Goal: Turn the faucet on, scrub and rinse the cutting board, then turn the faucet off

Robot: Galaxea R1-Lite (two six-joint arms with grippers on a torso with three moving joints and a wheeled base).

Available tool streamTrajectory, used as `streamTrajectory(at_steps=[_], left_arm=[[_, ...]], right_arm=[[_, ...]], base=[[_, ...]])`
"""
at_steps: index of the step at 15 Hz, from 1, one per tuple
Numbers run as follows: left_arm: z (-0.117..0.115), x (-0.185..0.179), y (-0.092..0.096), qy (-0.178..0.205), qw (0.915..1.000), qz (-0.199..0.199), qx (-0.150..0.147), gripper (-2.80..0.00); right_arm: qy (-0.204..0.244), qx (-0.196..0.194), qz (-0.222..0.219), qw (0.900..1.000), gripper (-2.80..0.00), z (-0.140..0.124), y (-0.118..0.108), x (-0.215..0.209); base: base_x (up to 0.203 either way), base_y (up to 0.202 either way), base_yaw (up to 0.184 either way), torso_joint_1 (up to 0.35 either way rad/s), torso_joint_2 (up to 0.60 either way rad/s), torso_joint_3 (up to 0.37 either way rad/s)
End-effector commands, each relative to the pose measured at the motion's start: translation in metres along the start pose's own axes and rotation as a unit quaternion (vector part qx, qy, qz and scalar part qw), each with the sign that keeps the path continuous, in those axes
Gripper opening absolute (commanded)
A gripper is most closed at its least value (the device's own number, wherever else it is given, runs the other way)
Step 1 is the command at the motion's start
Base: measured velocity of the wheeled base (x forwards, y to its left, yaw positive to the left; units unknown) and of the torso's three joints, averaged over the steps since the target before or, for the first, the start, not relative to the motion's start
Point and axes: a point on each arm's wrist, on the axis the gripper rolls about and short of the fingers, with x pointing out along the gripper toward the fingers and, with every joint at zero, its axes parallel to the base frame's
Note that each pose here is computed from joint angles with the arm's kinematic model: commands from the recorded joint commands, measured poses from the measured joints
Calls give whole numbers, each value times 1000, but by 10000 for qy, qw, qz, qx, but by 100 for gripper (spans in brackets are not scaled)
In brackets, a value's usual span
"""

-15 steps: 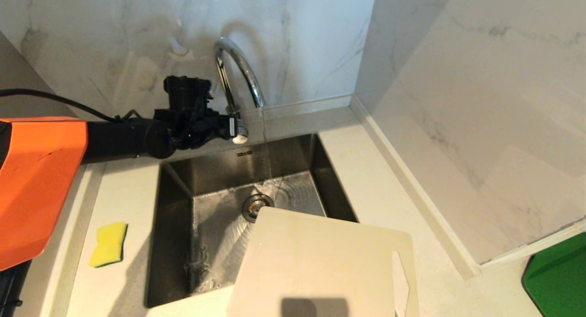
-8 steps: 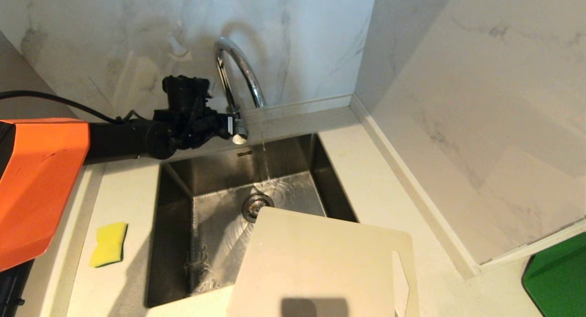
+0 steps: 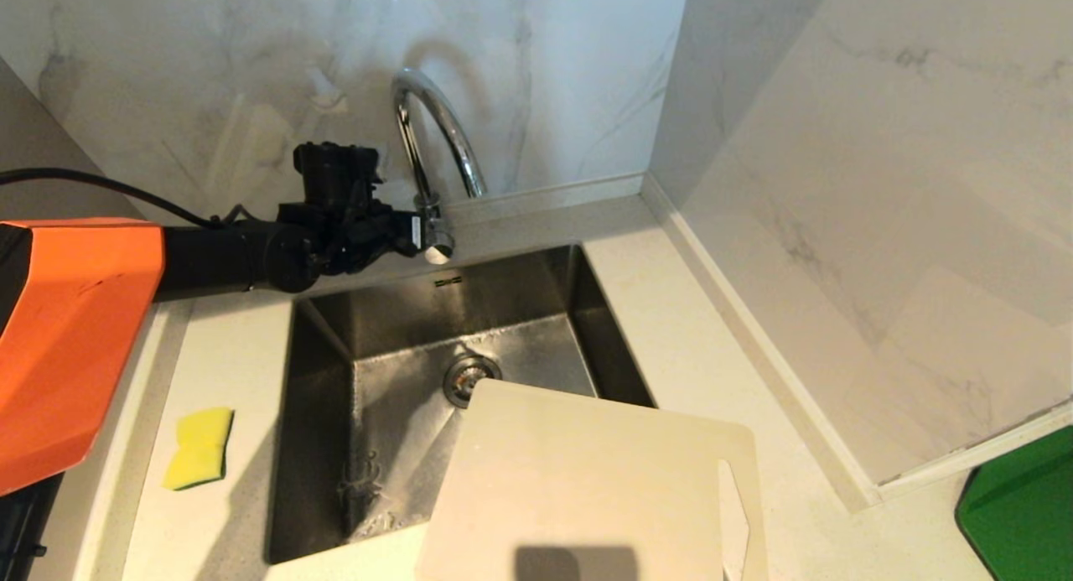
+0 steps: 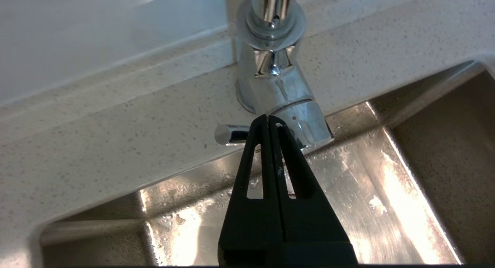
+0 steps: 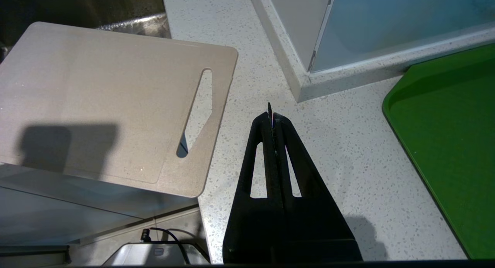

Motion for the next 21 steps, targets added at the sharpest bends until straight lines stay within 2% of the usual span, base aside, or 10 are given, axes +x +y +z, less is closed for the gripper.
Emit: streamTrajectory(at_steps=[1,3,7,10,14,17,21], left_arm=[[10,-6,1,-104,9999,-2,-16,-280],[25,-18,2,-216,9997,-43,-64,-280],[56,-59,6,104,9998,-154,24,-280],[77,-96,14,434,9989,-165,-34,-280],[85,-145,28,819,9965,-185,-34,-280],[81,-179,55,963,9953,89,-94,-280],[63,-238,112,1212,9880,884,-376,-280]], right_arm=[[-3,3,6,10000,-280,0,0,0],[-5,3,2,10000,-280,0,0,0],[-6,3,0,10000,-280,0,0,0],[2,3,0,10000,-280,0,0,0],[-4,3,0,10000,-280,0,0,0],[-6,3,0,10000,-280,0,0,0],[2,3,0,10000,-280,0,0,0]], base=[[0,0,0,0,0,0],[0,0,0,0,0,0],[0,0,0,0,0,0],[0,0,0,0,0,0],[0,0,0,0,0,0],[0,0,0,0,0,0],[0,0,0,0,0,0]])
